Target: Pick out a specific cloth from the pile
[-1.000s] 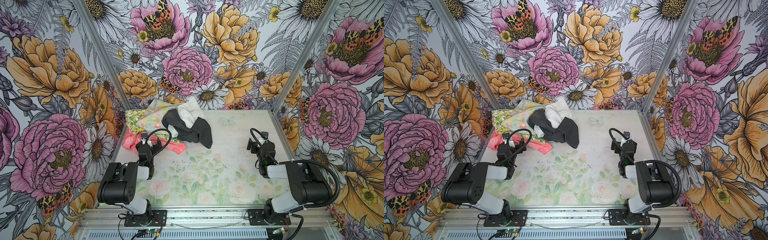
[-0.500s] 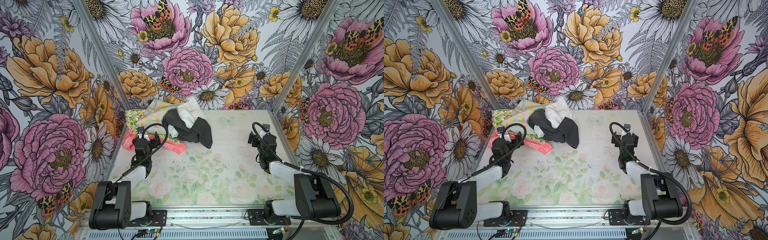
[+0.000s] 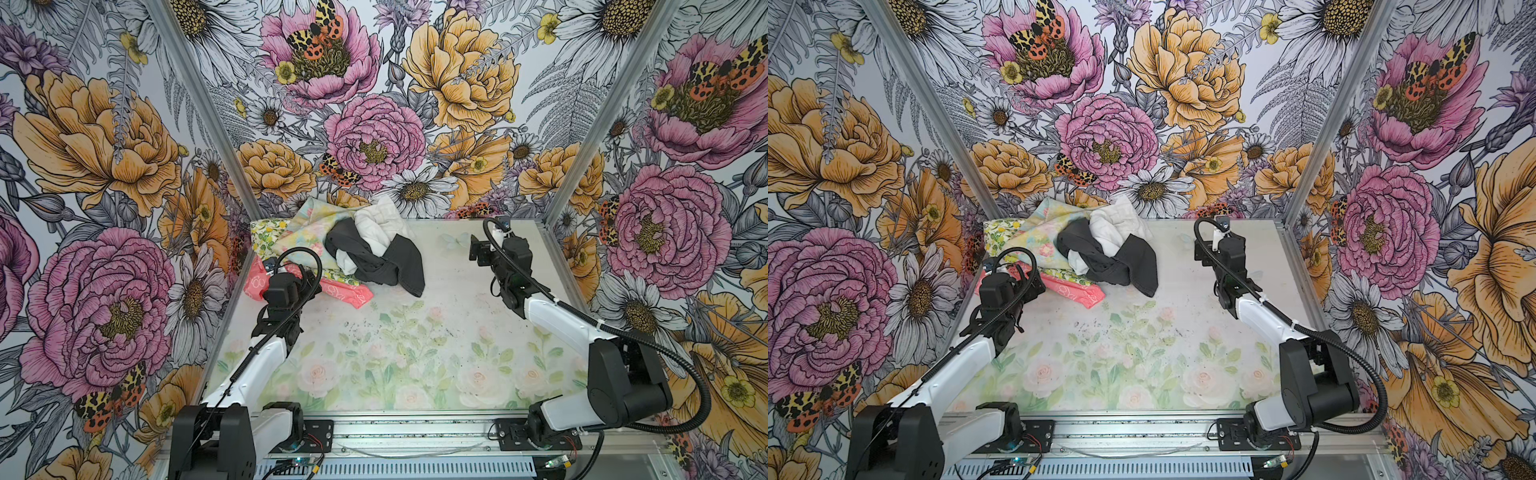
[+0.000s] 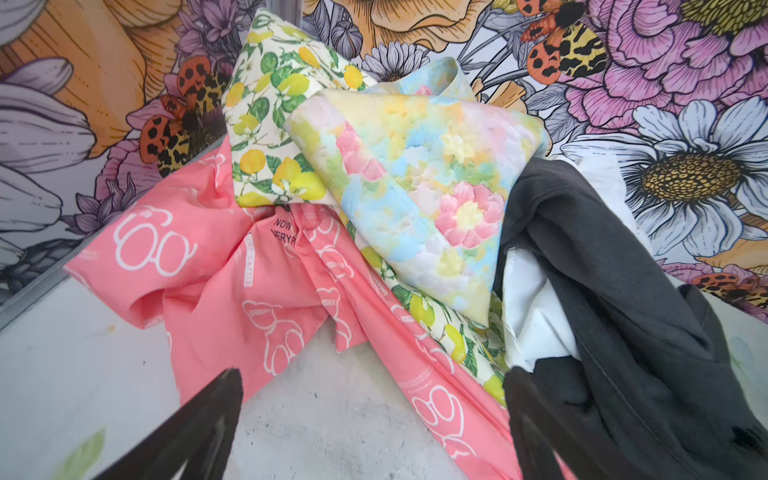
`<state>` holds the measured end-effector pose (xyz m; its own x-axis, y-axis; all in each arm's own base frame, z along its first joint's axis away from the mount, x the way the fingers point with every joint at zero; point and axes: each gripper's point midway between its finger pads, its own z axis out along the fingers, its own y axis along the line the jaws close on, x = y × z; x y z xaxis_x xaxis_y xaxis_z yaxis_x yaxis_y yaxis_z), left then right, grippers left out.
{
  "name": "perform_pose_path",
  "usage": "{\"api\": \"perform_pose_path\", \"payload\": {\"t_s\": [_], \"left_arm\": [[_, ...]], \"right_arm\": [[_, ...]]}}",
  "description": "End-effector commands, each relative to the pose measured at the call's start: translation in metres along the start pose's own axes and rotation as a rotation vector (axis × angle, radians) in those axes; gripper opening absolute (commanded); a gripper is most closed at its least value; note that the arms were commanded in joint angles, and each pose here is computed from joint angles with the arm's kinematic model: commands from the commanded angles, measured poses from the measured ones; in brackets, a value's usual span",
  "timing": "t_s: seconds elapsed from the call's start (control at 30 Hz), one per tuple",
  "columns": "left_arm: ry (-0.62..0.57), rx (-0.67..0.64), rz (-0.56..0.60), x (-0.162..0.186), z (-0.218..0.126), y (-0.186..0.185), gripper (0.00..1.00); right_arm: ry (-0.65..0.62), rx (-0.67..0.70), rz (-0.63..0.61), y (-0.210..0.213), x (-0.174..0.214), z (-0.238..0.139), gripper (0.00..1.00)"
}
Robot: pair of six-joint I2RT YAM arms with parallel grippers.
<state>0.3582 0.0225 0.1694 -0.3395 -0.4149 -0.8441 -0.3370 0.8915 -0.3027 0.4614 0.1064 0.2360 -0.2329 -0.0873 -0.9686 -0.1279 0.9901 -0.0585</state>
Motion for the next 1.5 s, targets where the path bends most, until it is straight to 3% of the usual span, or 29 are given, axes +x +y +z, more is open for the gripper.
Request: {"api": "perform_pose_path", "payload": {"t_s": [0.0,0.17,0.37,0.67,0.93,1.47], "left_arm": [[0.158,-0.02,-0.079,0.025,-0.007,0.0,0.95],[0.301,-0.066,-0.155,0.048,-0.007,0.009,0.85],[0.395,-0.057,-0.414,0.048,0.012,0.018,0.78],[0.397,-0.1,-0.6,0.022,0.041,0.039,0.77],[0.411,-0.17,-0.672,0.019,0.066,0.066,0.78],[0.425,-0.229,-0.615,0.02,0.126,0.082,0.8]], "right_arm": [[0.102,-0.227,-0.082,0.067,0.022,0.005,0.92],[0.146,-0.416,-0.123,0.129,0.033,-0.002,0.9],[0.156,-0.532,-0.102,0.16,0.036,-0.011,0.89],[0.138,-0.642,-0.105,0.183,0.027,-0.029,0.89],[0.103,-0.694,-0.119,0.199,0.015,-0.044,0.89],[0.096,-0.644,-0.096,0.193,0.011,-0.045,0.89]]}}
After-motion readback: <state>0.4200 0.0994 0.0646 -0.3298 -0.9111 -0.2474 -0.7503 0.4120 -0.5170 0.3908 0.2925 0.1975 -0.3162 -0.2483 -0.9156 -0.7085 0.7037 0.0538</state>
